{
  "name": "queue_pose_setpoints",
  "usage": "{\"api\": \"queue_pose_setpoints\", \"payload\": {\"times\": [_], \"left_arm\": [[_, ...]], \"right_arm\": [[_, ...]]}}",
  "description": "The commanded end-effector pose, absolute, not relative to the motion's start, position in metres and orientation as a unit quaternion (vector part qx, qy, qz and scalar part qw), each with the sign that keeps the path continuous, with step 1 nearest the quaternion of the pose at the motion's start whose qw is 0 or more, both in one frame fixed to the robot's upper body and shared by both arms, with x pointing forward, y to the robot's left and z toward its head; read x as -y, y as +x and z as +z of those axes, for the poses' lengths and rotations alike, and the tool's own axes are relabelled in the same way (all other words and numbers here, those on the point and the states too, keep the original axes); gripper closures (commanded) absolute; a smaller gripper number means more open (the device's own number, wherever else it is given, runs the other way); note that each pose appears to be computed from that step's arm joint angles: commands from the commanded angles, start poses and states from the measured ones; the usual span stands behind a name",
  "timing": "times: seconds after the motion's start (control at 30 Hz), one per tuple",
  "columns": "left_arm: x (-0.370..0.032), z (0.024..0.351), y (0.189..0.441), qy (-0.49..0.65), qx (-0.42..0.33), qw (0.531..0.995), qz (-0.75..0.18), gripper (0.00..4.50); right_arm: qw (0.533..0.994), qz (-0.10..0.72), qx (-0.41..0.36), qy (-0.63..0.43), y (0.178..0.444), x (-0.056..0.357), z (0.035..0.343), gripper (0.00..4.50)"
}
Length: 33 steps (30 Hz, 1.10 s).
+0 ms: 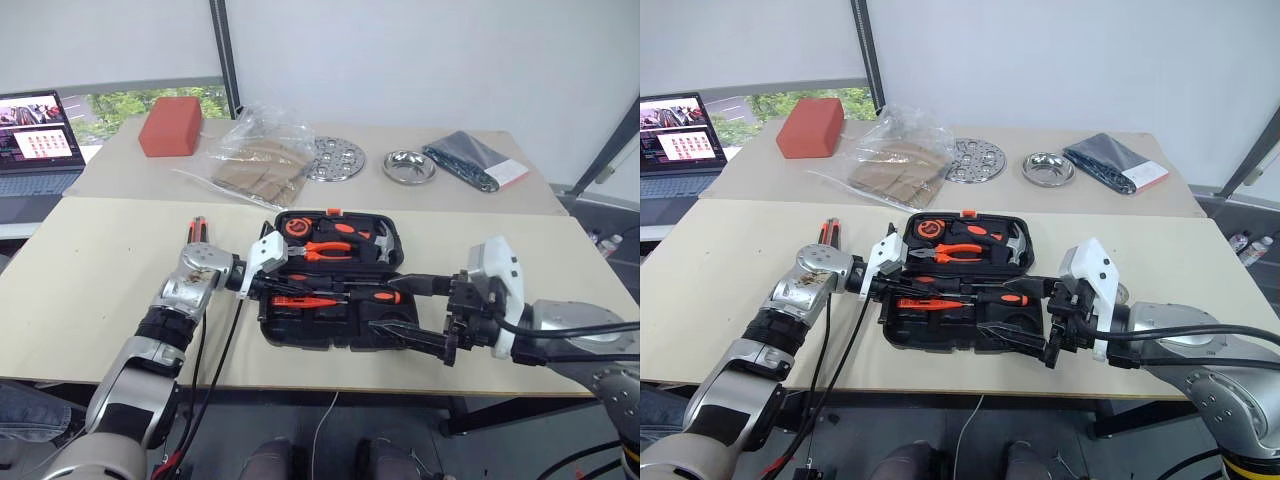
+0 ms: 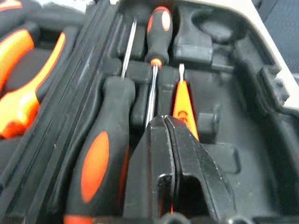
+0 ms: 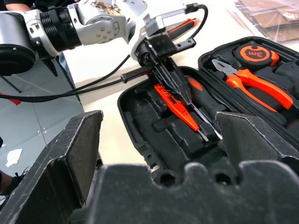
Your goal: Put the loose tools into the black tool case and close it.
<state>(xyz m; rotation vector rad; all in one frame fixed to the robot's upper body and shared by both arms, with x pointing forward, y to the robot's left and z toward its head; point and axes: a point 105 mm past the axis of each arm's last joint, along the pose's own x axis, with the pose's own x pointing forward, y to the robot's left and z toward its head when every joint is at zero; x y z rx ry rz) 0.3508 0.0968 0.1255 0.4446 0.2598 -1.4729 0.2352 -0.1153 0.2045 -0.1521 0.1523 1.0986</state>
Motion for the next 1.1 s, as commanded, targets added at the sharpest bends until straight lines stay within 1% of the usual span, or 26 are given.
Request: {"api": "queue_pose_setpoints", "payload": {"times": [0.03, 0.3, 0.5, 0.63, 0.7, 0.77, 0.87, 0.93, 1.0, 1.1], "left_arm": [[-0.101, 0.109, 0.342, 0.215, -0.137, 0.694, -0.674, 4.47], [-0.101, 0.102, 0.340, 0.215, -0.129, 0.700, -0.669, 4.47], [-0.116, 0.076, 0.341, 0.254, -0.180, 0.697, -0.646, 4.47], [-0.125, 0.064, 0.337, 0.277, -0.198, 0.684, -0.645, 4.47], [-0.126, 0.066, 0.338, 0.278, -0.195, 0.689, -0.641, 4.47], [-0.131, 0.080, 0.342, 0.257, -0.181, 0.714, -0.626, 4.47], [-0.150, 0.129, 0.342, 0.184, -0.131, 0.770, -0.596, 3.76], [-0.173, 0.158, 0.336, 0.137, -0.106, 0.815, -0.553, 2.93], [-0.204, 0.174, 0.325, 0.105, -0.097, 0.858, -0.493, 2.21], [-0.246, 0.179, 0.306, 0.068, -0.106, 0.908, -0.401, 1.00]], "right_arm": [[0.854, 0.511, -0.050, -0.082, 0.240, 0.118, 0.213, 0.00], [0.852, 0.514, -0.059, -0.085, 0.241, 0.117, 0.207, 0.00], [0.846, 0.523, -0.055, -0.085, 0.242, 0.113, 0.208, 0.00], [0.840, 0.533, -0.051, -0.090, 0.246, 0.108, 0.210, 0.00], [0.836, 0.538, -0.049, -0.091, 0.248, 0.106, 0.211, 0.00], [0.831, 0.546, -0.047, -0.094, 0.250, 0.103, 0.211, 0.00], [0.817, 0.567, -0.042, -0.102, 0.253, 0.096, 0.214, 0.00], [0.804, 0.583, -0.037, -0.108, 0.253, 0.092, 0.217, 0.00], [0.792, 0.599, -0.035, -0.115, 0.253, 0.087, 0.218, 0.00], [0.776, 0.617, -0.033, -0.124, 0.254, 0.083, 0.216, 0.00]]}}
